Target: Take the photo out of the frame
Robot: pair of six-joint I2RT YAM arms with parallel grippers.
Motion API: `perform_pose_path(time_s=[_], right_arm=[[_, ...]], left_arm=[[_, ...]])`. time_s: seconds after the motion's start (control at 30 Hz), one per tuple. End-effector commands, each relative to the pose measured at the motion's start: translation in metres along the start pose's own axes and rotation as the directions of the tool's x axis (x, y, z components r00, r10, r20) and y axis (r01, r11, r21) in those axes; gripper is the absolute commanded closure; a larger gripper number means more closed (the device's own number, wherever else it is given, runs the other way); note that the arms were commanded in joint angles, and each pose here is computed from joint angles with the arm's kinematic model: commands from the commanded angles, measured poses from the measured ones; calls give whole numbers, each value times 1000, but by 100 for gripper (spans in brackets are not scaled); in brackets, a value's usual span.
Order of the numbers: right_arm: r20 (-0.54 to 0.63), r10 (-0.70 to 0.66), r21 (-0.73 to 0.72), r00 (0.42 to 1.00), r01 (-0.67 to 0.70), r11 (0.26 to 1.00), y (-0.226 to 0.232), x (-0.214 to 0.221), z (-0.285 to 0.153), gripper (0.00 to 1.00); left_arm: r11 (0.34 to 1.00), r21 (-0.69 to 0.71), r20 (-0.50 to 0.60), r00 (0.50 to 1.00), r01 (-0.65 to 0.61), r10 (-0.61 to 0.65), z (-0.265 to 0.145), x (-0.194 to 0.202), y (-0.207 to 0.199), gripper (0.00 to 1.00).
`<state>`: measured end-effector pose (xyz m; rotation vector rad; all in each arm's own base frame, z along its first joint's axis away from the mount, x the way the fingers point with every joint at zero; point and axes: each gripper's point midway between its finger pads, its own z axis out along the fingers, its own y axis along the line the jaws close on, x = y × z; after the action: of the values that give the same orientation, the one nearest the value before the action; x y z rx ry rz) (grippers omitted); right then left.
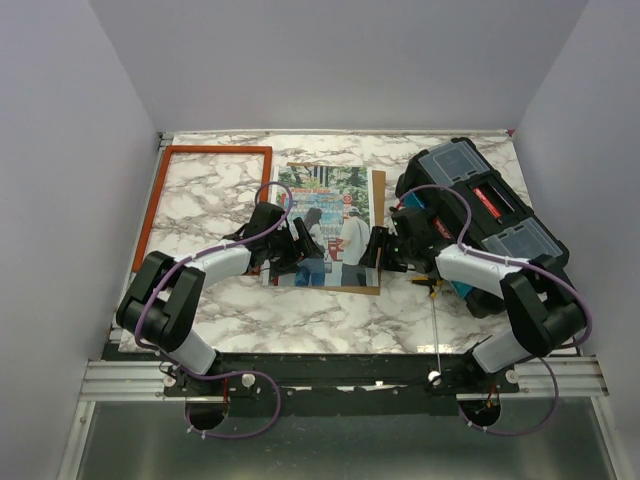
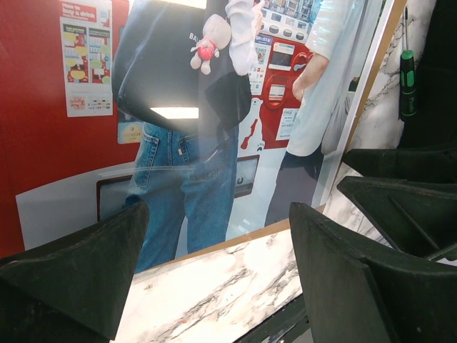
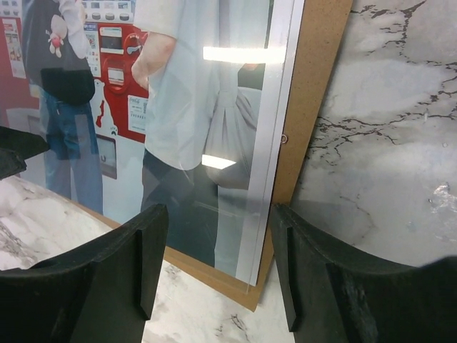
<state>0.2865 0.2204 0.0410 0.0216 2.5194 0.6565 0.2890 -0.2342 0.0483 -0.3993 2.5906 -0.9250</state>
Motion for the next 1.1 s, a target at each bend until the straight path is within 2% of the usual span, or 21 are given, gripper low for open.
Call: perform_pose_path(time_s=[0.0, 0.3, 0.5, 0.63, 0.9, 1.07], right_arm=[[12, -18, -12, 1000, 18, 1000, 1, -1, 6, 35], [-29, 6, 80, 1000, -3, 997, -21, 15, 12, 36], [-70, 24, 76, 997, -19, 997, -24, 32, 11, 36], [-104, 67, -21, 992, -70, 997, -7, 42, 7, 36], [-99, 157, -222, 983, -175, 959, 35, 34, -8, 33], [-140, 182, -282, 973, -215, 935, 47, 36, -12, 32]], left_arm=[[982, -185, -107, 993, 31, -52, 5, 39, 58, 16], [982, -184, -113, 992, 35, -57, 6, 40, 58, 16], [982, -186, -120, 991, 43, -66, 9, 43, 61, 16], [982, -183, -126, 989, 55, -79, 11, 46, 62, 16], [979, -194, -135, 987, 62, -90, 12, 52, 70, 16], [982, -181, -141, 987, 57, -83, 12, 54, 69, 16]])
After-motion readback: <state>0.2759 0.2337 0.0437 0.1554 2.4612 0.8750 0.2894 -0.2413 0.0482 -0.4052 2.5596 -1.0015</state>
